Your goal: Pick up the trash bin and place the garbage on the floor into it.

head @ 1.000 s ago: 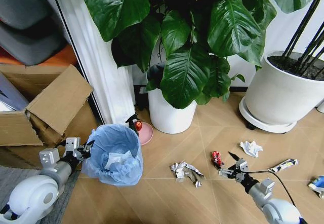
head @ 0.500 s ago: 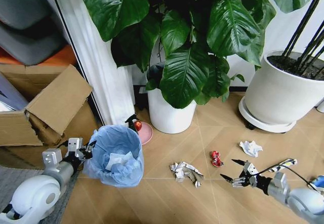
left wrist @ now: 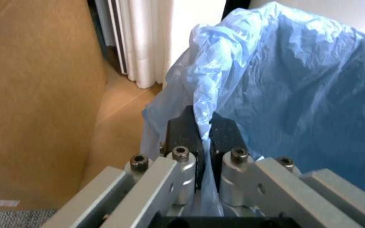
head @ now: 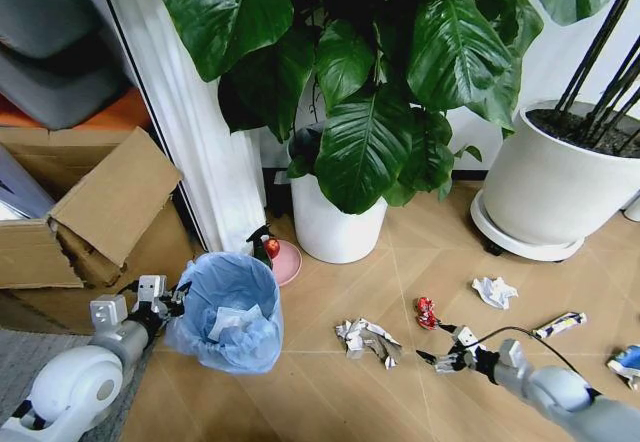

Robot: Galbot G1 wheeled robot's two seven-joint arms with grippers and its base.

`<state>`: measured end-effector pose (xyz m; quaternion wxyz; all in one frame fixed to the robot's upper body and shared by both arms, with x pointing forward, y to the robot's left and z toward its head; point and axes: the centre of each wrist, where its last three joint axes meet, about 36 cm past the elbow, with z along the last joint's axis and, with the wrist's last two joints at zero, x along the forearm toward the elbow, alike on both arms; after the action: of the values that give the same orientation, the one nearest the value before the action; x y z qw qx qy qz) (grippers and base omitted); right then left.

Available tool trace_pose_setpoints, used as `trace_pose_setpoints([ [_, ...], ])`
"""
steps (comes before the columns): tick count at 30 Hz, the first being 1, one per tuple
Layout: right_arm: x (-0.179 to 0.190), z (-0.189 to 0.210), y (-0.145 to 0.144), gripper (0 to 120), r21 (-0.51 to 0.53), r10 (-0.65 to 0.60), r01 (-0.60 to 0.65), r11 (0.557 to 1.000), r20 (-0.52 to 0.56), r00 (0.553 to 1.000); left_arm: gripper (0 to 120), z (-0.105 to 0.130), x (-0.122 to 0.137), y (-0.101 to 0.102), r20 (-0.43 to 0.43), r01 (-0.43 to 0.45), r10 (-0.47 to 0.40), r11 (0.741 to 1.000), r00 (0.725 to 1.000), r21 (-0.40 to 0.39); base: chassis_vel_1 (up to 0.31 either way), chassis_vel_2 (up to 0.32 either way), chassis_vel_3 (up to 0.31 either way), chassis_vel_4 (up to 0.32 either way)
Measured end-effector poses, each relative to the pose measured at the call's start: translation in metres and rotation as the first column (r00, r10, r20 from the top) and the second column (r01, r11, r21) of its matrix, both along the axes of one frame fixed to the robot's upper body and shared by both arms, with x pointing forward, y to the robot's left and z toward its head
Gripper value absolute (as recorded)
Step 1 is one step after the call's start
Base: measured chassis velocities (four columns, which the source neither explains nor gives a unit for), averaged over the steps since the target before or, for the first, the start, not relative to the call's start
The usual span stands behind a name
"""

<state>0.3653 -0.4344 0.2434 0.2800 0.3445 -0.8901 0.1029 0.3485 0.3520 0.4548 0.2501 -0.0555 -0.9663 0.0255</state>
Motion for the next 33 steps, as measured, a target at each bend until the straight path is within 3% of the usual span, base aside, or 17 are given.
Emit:
trace_pose_setpoints([
  [8,0.015,-0.038,0.038,100,-0.002,0.025,-0.025,1.000,-0.017,1.000,0,0.001,0.002,0.001,-0.004,0.010,-0.010,1.000,1.000,0.011,0.000,0.000,0.000,0.000],
  [24,0.039,-0.071,0.068,100,-0.031,0.054,-0.056,0.998,-0.060,0.997,0,0.004,0.007,0.006,-0.002,0.009,-0.009,1.000,1.000,0.010,0.000,0.000,0.000,0.000],
  [30,0.042,-0.075,0.074,82,-0.023,0.062,-0.064,0.998,-0.075,0.995,0,0.004,0.007,0.006,-0.001,0.009,-0.009,1.000,1.000,0.009,0.000,0.000,0.000,0.000],
  [33,0.043,-0.075,0.075,67,-0.019,0.063,-0.064,0.998,-0.075,0.995,0,0.005,0.007,0.006,-0.001,0.010,-0.010,1.000,1.000,0.009,0.000,0.000,0.000,0.000],
])
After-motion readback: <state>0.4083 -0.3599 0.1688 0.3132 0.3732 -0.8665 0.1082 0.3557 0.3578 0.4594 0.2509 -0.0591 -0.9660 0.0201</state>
